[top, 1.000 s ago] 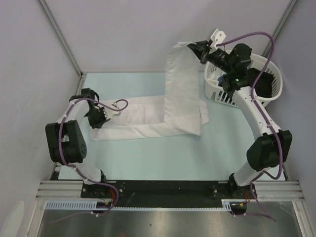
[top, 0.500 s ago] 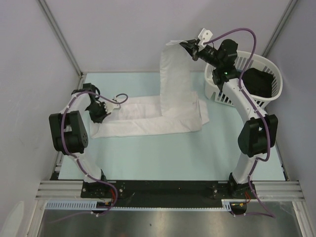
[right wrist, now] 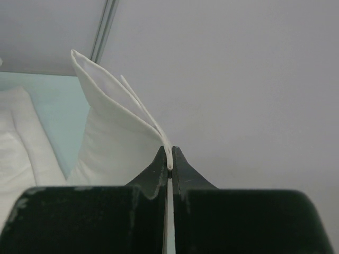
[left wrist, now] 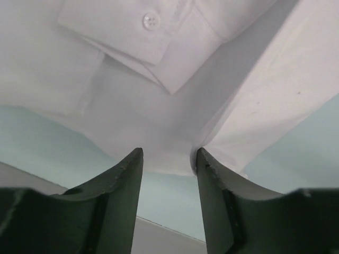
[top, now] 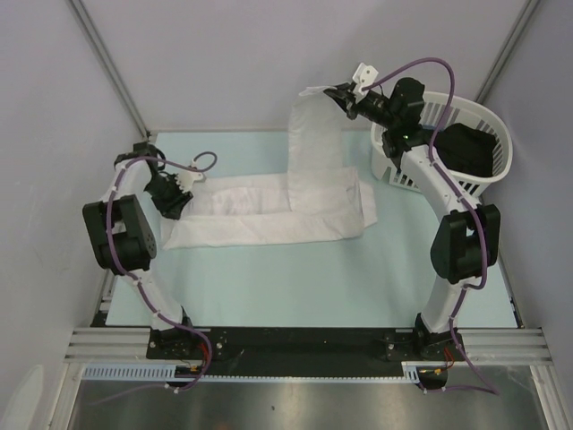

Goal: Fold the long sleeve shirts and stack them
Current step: Fold the shirt

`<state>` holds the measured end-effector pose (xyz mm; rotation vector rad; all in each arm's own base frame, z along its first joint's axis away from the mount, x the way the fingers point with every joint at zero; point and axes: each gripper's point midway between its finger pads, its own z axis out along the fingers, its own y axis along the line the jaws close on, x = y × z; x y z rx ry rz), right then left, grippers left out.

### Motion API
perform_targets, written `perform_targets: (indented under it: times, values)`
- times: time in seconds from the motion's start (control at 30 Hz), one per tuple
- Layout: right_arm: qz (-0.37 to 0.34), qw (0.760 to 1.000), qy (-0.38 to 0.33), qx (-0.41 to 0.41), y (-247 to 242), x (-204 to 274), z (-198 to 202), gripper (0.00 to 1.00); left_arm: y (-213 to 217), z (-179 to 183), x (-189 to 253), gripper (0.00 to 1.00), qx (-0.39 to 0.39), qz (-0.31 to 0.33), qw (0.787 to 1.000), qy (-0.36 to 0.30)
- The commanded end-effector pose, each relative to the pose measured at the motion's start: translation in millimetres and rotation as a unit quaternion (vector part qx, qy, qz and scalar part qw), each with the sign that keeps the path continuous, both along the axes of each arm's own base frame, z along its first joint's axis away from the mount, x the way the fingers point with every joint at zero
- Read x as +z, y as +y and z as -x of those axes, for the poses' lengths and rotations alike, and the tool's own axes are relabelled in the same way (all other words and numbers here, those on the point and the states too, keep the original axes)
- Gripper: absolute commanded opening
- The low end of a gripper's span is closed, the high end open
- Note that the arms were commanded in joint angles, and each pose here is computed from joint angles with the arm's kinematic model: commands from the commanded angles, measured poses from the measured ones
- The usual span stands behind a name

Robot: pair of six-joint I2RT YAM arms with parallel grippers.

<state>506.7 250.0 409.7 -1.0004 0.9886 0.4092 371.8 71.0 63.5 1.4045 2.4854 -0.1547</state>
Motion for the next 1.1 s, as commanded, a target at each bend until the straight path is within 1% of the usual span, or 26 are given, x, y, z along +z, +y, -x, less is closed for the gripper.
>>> perform_targets:
  times: [0.0, 0.03, 0.07, 0.1, 0.13, 0.2, 0.23, 0.27, 0.33, 0.43, 0.47, 0.5, 0.57, 0.67, 0.77, 0.9, 1.0, 1.07]
  values:
    - [-0.004, 0.999, -0.053, 0.007, -3.9, 32.6, 21.8, 0.0, 4.8, 1.5, 43.6, 0.58, 0.067, 0.078, 0.994, -0.033]
    - [-0.005, 0.999, -0.051, 0.009, -3.1, 31.9, 23.2, 0.0, 4.0, 6.1, 47.4, 0.6, 0.089, 0.104, 0.99, -0.033]
    - [-0.004, 0.999, -0.048, 0.009, -2.5, 28.1, 23.6, 0.0, 4.0, 9.8, 49.9, 0.66, 0.099, 0.116, 0.988, -0.035]
    - [-0.006, 0.999, -0.048, 0.009, -3.0, 28.9, 24.7, 0.0, 2.0, 19.7, 46.1, 0.67, 0.114, 0.129, 0.985, -0.025]
    - [-0.006, 0.999, -0.047, 0.01, -2.8, 28.1, 25.3, 0.0, 4.1, 23.2, 49.1, 0.67, 0.126, 0.138, 0.982, -0.032]
    - [-0.009, 0.999, -0.043, 0.011, -2.2, 27.6, 26.4, 0.0, -0.2, 40.5, 37.2, 0.68, 0.133, 0.151, 0.979, -0.012]
    - [-0.009, 0.999, -0.044, 0.01, -3.1, 28.0, 26.5, 0.0, 1.6, 44.4, 38.2, 0.68, 0.134, 0.15, 0.979, -0.019]
    - [-0.01, 0.999, -0.043, 0.01, -2.5, 27.3, 26.6, 0.0, 1.4, 53.3, 28.4, 0.69, 0.139, 0.148, 0.979, -0.01]
    - [-0.01, 0.999, -0.041, 0.011, -1.7, 27.1, 27.0, 0.0, 13.2, 50.3, 28.4, 0.7, 0.159, 0.146, 0.976, -0.033]
    - [-0.008, 0.999, -0.038, 0.011, -1.5, 25.8, 26.9, 0.0, 31.3, 40.2, 35.8, 0.72, 0.209, 0.177, 0.96, -0.056]
    - [-0.007, 0.999, -0.039, 0.01, -2.6, 26.4, 26.7, 0.0, 38.4, 32.0, 40.4, 0.73, 0.218, 0.186, 0.956, -0.062]
    - [-0.007, 0.999, -0.038, 0.009, -2.7, 25.8, 26.4, 0.0, 37.9, 29.9, 43.5, 0.77, 0.227, 0.201, 0.951, -0.061]
    - [-0.006, 0.999, -0.038, 0.007, -3.1, 25.7, 25.8, 0.0, 44.7, 25.9, 48.0, 0.78, 0.238, 0.208, 0.946, -0.07]
    - [-0.005, 0.999, -0.039, 0.0, -4.2, 24.4, 22.5, 0.0, 49.7, 25.1, 52.5, 0.78, 0.239, 0.203, 0.945, -0.09]
    - [-0.005, 0.999, -0.044, -0.008, -6.8, 27.3, 20.7, 0.0, 52.8, 31.5, 50.8, 0.77, 0.228, 0.192, 0.95, -0.09]
    - [0.0, 0.999, -0.051, -0.018, -10.5, 28.6, 19.3, 0.0, 39.8, 48.4, 47.4, 0.78, 0.182, 0.199, 0.961, -0.066]
    - [0.001, 0.998, -0.057, -0.026, -13.1, 31.9, 17.4, 0.0, 38.3, 62.1, 34.4, 0.77, 0.17, 0.191, 0.966, -0.035]
    - [0.002, 0.998, -0.059, -0.028, -14.2, 34.3, 16.4, 0.0, 41.5, 72.6, 19.5, 0.77, 0.158, 0.173, 0.972, -0.013]
